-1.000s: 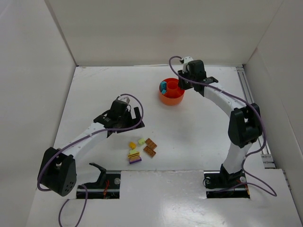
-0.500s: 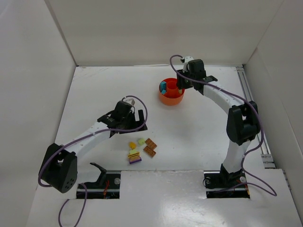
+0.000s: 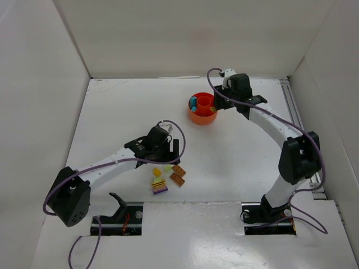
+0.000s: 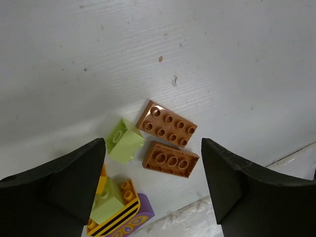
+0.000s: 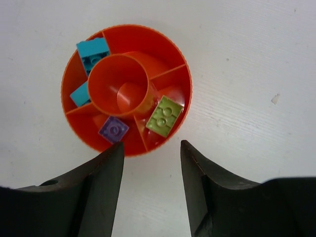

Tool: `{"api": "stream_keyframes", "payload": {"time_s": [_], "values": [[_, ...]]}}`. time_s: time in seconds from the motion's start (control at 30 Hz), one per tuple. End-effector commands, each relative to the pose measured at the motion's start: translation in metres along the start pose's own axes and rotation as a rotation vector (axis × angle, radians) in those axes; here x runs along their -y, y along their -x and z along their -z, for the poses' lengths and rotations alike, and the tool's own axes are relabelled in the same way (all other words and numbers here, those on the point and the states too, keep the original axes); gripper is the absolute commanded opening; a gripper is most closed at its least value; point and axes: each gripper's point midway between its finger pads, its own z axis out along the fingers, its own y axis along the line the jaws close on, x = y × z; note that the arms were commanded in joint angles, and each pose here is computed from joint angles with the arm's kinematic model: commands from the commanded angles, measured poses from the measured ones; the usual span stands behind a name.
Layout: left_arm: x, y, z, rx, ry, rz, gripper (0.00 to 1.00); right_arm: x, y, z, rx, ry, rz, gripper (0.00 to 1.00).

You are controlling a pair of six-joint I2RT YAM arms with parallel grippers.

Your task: Sort the legos into containers by color

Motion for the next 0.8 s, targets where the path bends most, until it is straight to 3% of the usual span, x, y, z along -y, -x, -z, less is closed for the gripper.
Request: {"api": "stream_keyframes", "payload": {"time_s": [0.0,0.3,0.53,0.67,0.77], "values": [[-0.006,0.01,-0.001,0.02,0.076,-0.007,0.73,-0.001,0.01,0.031,0.056,0.002,0.035,0.55],[-0.015,0.011,-0.007,0.028,0.161,0.006,0.67,0.006,-0.026,0.055,-0.009,-0.019,0.043,0.55],[-0.02,-0.019,-0.018,-0.06,0.222,-0.019,0.66,0.01,-0.029,0.061,-0.018,-0.04,0.052,0.55],[-0.028,-0.024,-0.021,-0.076,0.294,-0.018,0.6,0.014,-0.036,0.062,-0.028,-0.047,0.046,0.55],[-0.029,-0.023,-0.021,-0.068,0.303,-0.01,0.5,0.014,-0.037,0.064,-0.028,-0.047,0.046,0.55]]}}
